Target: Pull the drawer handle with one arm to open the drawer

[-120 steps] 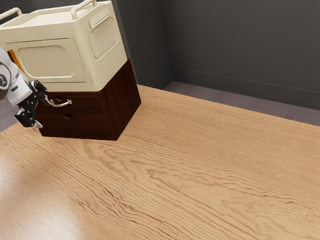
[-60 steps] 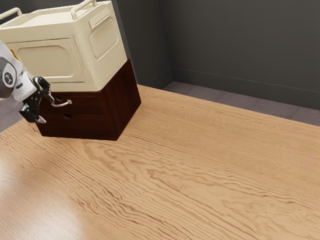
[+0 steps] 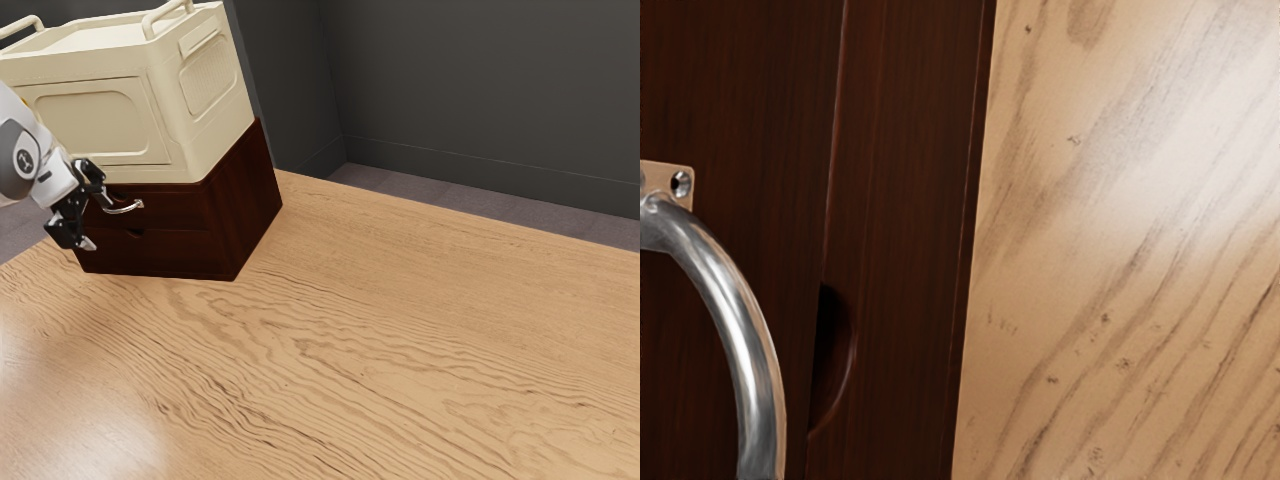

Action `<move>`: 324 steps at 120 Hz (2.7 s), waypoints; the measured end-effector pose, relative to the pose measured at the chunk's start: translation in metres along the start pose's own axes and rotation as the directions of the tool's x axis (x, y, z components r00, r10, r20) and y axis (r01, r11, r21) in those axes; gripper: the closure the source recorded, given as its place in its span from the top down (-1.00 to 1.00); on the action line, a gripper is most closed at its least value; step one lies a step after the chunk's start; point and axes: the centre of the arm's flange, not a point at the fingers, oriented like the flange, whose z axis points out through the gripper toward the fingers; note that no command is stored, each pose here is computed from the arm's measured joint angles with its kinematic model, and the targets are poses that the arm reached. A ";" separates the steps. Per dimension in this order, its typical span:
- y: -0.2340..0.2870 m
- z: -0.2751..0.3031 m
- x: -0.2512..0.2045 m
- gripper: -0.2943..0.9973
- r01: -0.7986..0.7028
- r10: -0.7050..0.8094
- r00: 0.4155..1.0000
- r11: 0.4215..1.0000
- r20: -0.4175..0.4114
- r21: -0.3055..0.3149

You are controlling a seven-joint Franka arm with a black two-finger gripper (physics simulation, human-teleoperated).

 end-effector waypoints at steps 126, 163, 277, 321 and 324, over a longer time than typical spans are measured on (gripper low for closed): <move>0.068 -0.029 0.011 0.52 0.010 -0.012 1.000 0.995 -0.029 -0.098; 0.085 -0.042 0.009 0.48 0.008 -0.010 1.000 0.995 -0.018 -0.102; 0.146 -0.059 -0.006 0.54 0.023 -0.024 1.000 0.991 -0.006 -0.130; 0.165 -0.065 -0.011 0.55 0.029 -0.028 1.000 0.991 0.007 -0.134; 0.166 -0.065 -0.011 0.54 0.029 -0.029 1.000 0.991 0.007 -0.133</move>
